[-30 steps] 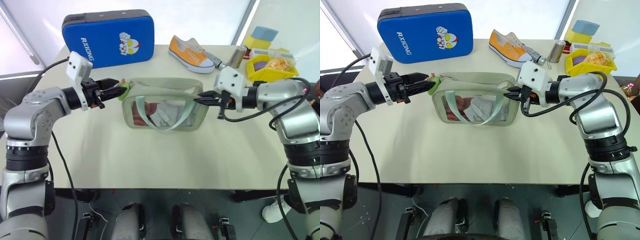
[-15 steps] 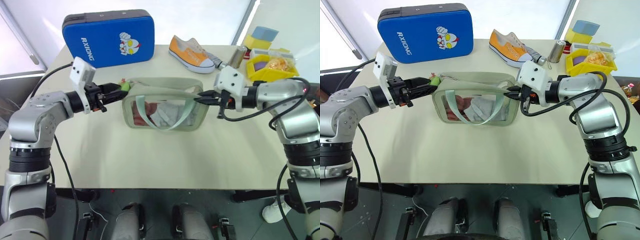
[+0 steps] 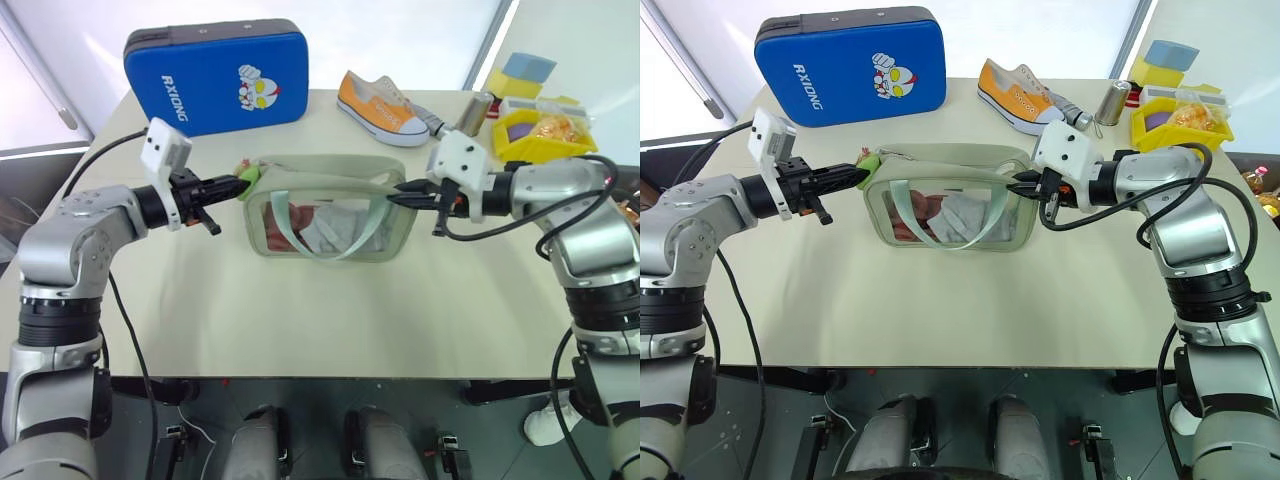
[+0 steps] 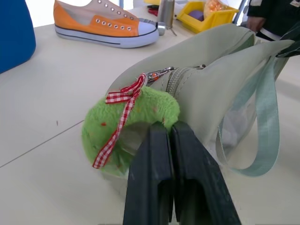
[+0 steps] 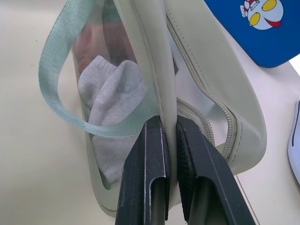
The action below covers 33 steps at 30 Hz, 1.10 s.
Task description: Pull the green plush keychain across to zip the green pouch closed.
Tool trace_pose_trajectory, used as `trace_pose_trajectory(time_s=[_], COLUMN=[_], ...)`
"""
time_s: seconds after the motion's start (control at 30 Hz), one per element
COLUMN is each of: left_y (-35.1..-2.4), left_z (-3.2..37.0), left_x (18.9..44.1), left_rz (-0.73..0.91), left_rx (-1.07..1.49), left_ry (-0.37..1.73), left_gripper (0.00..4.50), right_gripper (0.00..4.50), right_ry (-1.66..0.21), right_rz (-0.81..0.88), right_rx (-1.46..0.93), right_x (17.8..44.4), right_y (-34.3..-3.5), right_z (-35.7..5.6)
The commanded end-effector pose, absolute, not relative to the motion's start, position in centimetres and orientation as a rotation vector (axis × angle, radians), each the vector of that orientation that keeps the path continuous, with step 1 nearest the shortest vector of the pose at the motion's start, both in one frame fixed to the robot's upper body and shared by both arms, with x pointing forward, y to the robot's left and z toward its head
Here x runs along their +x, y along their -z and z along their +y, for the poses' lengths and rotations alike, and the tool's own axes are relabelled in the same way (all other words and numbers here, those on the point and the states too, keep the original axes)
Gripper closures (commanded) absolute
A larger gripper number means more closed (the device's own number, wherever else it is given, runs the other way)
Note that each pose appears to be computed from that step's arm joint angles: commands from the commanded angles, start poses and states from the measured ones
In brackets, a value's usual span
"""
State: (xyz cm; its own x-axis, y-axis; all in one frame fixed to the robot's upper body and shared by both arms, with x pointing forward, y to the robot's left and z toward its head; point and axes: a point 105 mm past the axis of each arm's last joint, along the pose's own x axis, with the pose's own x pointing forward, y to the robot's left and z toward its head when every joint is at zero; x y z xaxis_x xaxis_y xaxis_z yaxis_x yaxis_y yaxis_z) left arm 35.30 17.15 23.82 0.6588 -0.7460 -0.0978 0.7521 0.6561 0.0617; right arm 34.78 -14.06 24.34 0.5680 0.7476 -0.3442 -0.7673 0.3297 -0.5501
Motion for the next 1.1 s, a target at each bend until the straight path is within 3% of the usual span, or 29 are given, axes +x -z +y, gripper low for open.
trace_pose_trajectory(time_s=[0.03,0.3,0.43,0.53,0.63,0.83,0.87,1.1], left_y=[-25.9,-29.6,-27.1,-25.9,-27.0,-28.6,-28.7,-27.7], left_z=[16.9,12.1,11.1,11.6,11.6,12.6,12.9,16.2], left_x=[35.5,33.8,33.4,34.4,35.1,34.6,34.4,33.5], left_rz=[-0.004,-0.119,-0.061,-0.053,-0.107,-0.107,-0.098,-0.008], left_rx=[0.135,0.231,0.396,0.512,0.497,0.478,0.474,0.482], left_ry=[0.846,1.019,1.063,1.012,0.987,0.986,0.987,0.945], left_gripper=[4.46,4.46,4.46,4.46,3.46,0.33,0.04,0.04], right_gripper=[4.29,4.29,4.29,4.29,4.29,4.29,4.29,4.29], right_ry=[-0.982,-0.976,-0.969,-0.966,-0.966,-0.963,-0.962,-0.963], right_rz=[-0.034,-0.036,-0.035,-0.033,-0.032,-0.030,-0.030,-0.030], right_rx=[-0.762,-0.761,-0.761,-0.759,-0.754,-0.749,-0.749,-0.746], right_x=[34.5,34.6,34.6,34.6,34.5,34.5,34.6,34.7], right_y=[-26.1,-26.1,-26.1,-26.1,-26.0,-25.9,-25.9,-25.8], right_z=[-13.6,-13.6,-13.7,-13.8,-13.7,-13.8,-13.8,-13.9])
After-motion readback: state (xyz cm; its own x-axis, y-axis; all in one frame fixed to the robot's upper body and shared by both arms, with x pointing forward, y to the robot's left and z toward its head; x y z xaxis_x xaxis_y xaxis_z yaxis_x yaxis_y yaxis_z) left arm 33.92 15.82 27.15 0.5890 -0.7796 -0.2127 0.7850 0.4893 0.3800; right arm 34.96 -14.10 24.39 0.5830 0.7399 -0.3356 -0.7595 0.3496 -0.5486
